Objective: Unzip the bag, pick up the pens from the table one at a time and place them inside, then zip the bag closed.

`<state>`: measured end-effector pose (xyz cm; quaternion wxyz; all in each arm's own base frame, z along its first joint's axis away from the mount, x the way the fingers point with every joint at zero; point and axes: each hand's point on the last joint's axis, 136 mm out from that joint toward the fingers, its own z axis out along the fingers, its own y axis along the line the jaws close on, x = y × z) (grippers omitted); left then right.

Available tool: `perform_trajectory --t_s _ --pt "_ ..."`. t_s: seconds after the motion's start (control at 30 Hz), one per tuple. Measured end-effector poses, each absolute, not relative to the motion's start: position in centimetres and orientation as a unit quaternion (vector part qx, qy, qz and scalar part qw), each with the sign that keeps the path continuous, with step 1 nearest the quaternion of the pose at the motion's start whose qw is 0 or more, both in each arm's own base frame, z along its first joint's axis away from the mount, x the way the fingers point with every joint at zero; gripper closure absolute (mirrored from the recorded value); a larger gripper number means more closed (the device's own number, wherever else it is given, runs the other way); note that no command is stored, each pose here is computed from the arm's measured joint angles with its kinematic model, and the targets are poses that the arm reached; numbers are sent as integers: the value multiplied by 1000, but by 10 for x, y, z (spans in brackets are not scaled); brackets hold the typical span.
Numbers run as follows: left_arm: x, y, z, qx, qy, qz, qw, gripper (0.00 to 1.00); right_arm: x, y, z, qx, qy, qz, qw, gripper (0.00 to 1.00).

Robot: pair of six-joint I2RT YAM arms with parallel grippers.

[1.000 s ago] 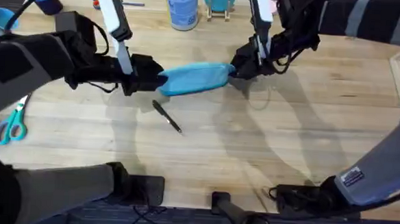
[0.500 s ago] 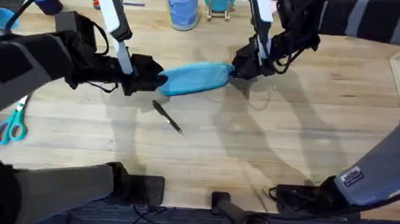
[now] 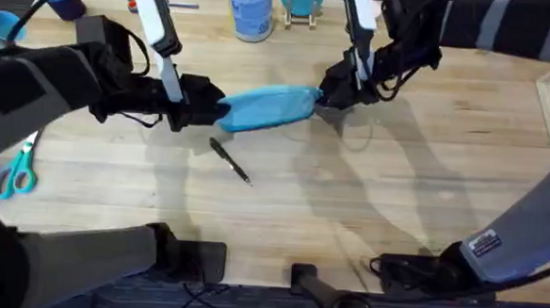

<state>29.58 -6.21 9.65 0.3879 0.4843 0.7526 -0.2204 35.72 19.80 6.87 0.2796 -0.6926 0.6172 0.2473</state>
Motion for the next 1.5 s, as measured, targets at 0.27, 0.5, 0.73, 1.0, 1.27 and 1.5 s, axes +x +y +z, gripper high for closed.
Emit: perform_trajectory --t_s 0.27,0.5,0.73,1.0,1.27,1.5 --pt "295 -62 96 484 753 -221 387 959 367 185 91 -688 620 222 306 971" --pt "295 -62 96 484 753 -221 387 959 369 182 107 -688 616 209 322 971" --pt "295 -62 96 484 753 -221 387 959 369 182 107 -688 616 210 322 971" --pt "295 -62 96 484 753 -221 387 959 370 182 107 -689 615 208 323 971" --pt "295 -62 96 484 753 -221 387 959 372 185 110 -690 608 207 333 971" --pt "295 -62 96 484 753 -221 387 959 372 208 114 -710 577 202 349 971"
